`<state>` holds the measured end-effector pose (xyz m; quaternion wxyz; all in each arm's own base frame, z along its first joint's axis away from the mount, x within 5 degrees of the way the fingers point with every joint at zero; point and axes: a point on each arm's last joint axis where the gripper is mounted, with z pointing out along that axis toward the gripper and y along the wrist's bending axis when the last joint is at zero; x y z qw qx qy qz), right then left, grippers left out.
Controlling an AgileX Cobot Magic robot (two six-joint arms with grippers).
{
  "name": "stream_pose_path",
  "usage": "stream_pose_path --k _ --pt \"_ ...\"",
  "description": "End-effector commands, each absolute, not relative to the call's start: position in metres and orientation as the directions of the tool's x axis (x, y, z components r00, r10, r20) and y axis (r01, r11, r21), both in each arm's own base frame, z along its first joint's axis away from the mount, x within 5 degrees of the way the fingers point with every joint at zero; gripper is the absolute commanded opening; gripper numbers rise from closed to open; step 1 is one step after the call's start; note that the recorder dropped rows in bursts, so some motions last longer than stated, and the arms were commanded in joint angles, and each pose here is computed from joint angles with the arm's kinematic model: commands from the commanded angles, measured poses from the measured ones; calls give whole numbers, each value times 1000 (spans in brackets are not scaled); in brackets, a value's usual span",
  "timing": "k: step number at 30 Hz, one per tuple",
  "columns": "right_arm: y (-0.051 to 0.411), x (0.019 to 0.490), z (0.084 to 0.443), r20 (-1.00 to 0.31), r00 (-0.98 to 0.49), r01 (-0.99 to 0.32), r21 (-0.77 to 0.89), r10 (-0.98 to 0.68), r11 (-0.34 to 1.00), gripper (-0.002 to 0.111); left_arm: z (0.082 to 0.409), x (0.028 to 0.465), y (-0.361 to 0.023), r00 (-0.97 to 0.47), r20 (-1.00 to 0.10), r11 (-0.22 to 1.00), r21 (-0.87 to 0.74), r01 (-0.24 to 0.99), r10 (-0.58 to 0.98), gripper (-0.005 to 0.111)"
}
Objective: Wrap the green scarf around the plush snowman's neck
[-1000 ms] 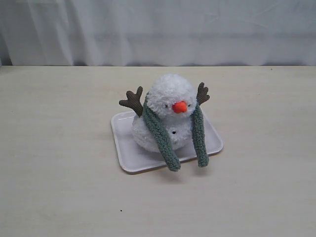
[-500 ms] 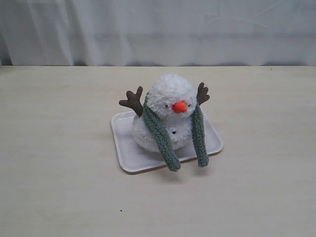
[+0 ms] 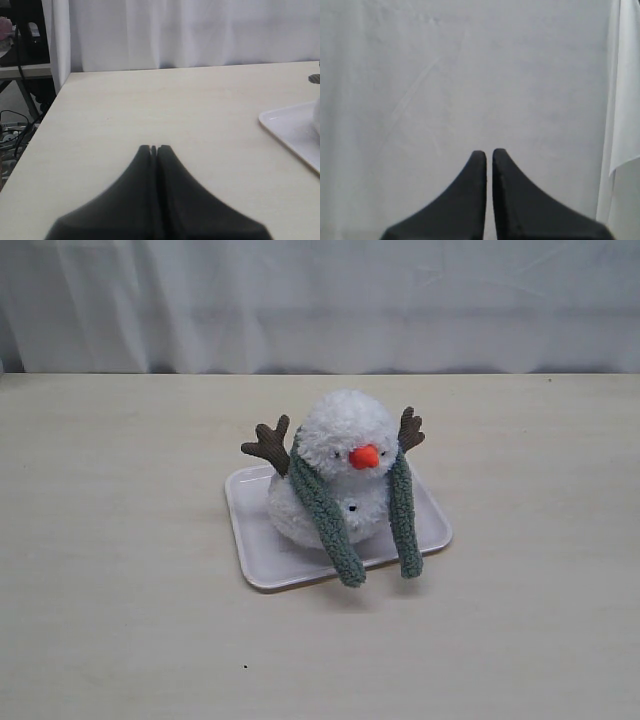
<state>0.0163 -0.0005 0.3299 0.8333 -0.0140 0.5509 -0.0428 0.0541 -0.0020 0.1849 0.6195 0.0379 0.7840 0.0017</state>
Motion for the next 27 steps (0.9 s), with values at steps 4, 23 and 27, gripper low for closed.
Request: stream_pose_path --k 4,23,27 --pt "-1 38 283 -944 317 55 -71 -85 996 4 185 54 -2 -216 -975 997 46 57 57 0" --pt "-2 56 214 -993 90 38 -75 -78 996 4 185 54 -2 -216 -975 997 46 57 57 0" --pt "-2 56 211 -995 61 36 -75 -77 997 4 185 54 -2 -216 -975 997 46 57 57 0"
